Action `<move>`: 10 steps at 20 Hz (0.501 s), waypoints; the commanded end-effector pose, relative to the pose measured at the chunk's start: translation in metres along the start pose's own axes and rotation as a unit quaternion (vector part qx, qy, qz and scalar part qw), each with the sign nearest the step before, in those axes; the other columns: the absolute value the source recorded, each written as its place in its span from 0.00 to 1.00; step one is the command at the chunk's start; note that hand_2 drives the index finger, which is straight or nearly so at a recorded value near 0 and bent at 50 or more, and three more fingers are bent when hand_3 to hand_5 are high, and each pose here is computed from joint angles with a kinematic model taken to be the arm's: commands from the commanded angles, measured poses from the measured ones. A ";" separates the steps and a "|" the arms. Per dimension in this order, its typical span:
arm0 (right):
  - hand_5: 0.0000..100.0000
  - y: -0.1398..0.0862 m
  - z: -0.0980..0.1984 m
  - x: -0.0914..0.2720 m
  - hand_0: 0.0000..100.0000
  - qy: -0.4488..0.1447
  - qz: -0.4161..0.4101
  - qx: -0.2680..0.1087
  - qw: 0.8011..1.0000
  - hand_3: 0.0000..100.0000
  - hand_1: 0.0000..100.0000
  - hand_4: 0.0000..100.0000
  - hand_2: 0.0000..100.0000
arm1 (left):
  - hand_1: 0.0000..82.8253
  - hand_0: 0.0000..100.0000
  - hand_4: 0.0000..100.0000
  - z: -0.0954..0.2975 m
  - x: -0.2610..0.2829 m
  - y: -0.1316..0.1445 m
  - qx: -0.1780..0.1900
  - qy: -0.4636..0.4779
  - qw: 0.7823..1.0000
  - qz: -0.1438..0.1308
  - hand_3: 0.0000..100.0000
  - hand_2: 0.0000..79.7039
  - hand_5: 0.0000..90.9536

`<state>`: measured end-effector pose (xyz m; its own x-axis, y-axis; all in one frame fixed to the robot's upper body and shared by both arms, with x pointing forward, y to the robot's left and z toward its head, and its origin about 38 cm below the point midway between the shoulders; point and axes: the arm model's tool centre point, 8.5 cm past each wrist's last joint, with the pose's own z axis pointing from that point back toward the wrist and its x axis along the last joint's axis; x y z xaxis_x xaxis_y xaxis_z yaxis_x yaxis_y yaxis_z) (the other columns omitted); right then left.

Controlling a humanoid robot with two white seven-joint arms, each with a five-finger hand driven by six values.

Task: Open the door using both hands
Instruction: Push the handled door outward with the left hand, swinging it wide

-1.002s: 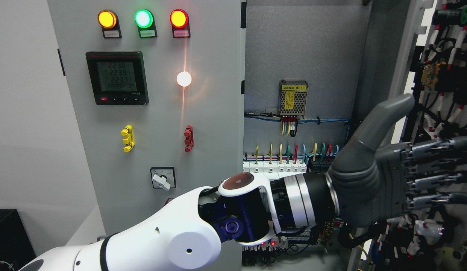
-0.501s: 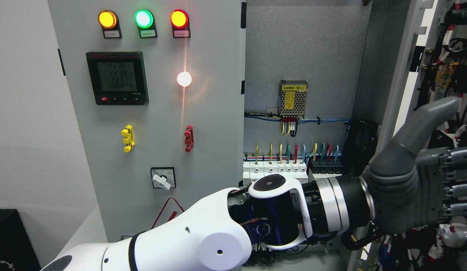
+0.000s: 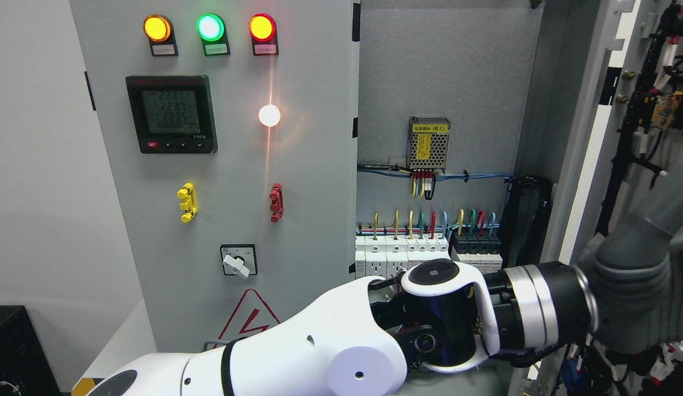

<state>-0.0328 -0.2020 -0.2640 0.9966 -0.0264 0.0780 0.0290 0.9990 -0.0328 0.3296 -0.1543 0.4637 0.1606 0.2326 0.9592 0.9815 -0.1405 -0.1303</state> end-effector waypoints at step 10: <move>0.00 0.000 0.000 0.000 0.00 0.000 0.000 0.000 1.000 0.00 0.00 0.00 0.00 | 0.00 0.00 0.00 -0.026 -0.008 0.012 0.020 0.006 1.000 0.005 0.00 0.00 0.00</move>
<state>-0.0329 -0.2021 -0.2640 0.9966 -0.0268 0.0778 0.0294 0.9990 -0.0328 0.3345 -0.1708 0.4633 0.1566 0.2251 0.9617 0.9845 -0.1134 -0.1338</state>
